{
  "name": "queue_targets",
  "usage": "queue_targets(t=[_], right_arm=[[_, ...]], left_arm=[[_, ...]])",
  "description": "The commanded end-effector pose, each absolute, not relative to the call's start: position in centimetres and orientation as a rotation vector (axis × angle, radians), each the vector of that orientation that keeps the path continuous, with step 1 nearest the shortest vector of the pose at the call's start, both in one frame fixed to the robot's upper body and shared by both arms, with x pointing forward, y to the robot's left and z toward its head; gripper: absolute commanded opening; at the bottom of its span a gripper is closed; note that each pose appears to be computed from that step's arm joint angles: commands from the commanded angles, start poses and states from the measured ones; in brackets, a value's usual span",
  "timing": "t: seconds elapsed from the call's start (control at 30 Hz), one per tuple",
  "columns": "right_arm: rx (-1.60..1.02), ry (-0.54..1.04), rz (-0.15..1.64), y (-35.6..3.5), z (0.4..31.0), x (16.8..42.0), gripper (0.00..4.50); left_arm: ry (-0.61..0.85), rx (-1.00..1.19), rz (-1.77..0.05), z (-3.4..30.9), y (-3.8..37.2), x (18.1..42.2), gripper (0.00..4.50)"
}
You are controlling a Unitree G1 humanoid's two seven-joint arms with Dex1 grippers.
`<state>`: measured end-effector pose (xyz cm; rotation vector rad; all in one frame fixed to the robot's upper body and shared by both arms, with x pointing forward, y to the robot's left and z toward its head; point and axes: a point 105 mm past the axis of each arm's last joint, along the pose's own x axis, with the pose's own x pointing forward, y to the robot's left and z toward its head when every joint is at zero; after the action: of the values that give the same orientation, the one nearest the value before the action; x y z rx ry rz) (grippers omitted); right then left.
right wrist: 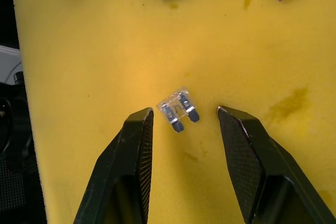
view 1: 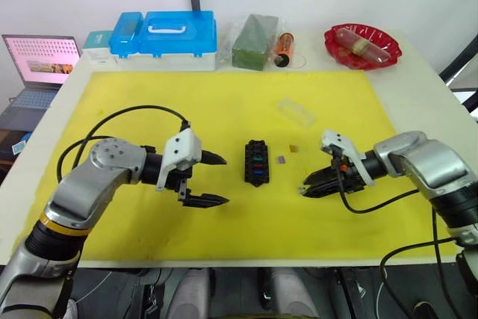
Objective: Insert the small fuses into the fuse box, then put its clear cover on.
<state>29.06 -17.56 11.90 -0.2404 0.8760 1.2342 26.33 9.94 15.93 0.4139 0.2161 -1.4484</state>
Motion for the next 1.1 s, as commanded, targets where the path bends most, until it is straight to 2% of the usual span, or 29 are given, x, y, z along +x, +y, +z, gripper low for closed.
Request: queue_targets(t=[0.03, 0.8, 0.87, 0.97, 1.1], right_arm=[[-0.240, 0.879, 1.262, -17.2, 12.3, 29.1, 1.98], [-0.227, 0.906, 1.297, -16.5, 12.5, 29.3, 1.98], [-0.227, 0.907, 1.287, -16.5, 12.5, 29.6, 1.68], [-0.229, 0.908, 1.281, -16.6, 12.5, 29.8, 0.82], [-0.228, 0.916, 1.275, -16.6, 12.6, 30.0, 0.82]], left_arm=[[0.164, 0.445, -1.445, 16.7, 9.7, 26.1, 4.50], [0.151, 0.430, -1.417, 16.5, 9.6, 26.0, 4.50], [0.149, 0.429, -1.415, 16.5, 9.5, 26.1, 4.50], [0.146, 0.427, -1.409, 16.5, 9.5, 26.2, 4.50], [0.139, 0.422, -1.403, 16.6, 9.3, 26.3, 4.50]])
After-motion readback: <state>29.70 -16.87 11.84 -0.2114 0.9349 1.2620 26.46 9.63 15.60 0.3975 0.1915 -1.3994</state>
